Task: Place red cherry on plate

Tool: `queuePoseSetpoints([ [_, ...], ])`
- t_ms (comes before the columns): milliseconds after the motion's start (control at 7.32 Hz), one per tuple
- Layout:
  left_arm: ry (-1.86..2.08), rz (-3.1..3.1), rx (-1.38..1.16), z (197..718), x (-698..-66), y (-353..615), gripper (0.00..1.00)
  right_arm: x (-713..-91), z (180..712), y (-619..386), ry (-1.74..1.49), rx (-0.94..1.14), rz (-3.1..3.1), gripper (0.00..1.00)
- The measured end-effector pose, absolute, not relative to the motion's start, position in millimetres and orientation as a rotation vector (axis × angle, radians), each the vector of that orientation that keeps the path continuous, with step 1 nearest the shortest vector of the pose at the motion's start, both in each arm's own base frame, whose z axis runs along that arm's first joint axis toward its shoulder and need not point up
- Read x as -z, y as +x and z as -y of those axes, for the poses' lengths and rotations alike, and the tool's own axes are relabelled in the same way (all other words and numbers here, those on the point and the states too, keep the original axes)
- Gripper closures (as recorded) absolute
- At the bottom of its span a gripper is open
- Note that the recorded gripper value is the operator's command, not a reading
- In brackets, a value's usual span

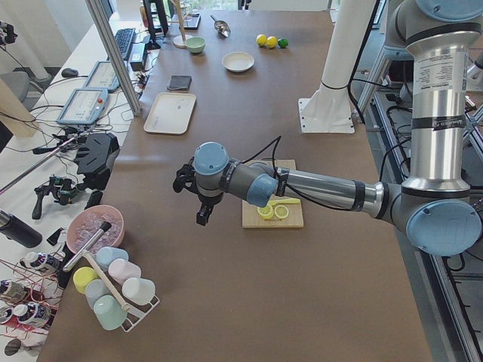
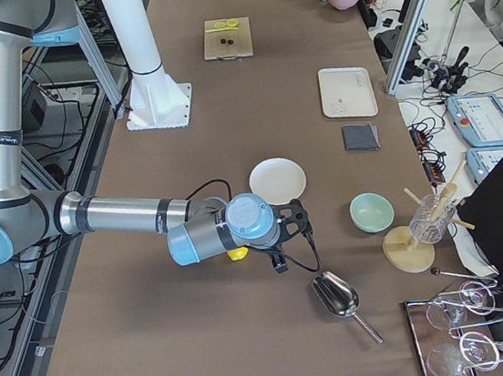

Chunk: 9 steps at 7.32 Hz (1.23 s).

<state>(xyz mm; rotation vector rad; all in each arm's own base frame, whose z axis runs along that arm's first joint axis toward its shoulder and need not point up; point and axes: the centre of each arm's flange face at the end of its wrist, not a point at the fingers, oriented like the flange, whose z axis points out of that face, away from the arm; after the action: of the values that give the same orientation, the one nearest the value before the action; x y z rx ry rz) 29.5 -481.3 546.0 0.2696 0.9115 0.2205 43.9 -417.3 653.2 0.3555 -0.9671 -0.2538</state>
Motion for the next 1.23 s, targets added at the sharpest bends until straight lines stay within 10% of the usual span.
queuePoseSetpoints([
  [1230,0.206,-0.993,-0.134,449,-440,153,0.03,-593,518,-179,0.127,0.232,0.945,0.02],
])
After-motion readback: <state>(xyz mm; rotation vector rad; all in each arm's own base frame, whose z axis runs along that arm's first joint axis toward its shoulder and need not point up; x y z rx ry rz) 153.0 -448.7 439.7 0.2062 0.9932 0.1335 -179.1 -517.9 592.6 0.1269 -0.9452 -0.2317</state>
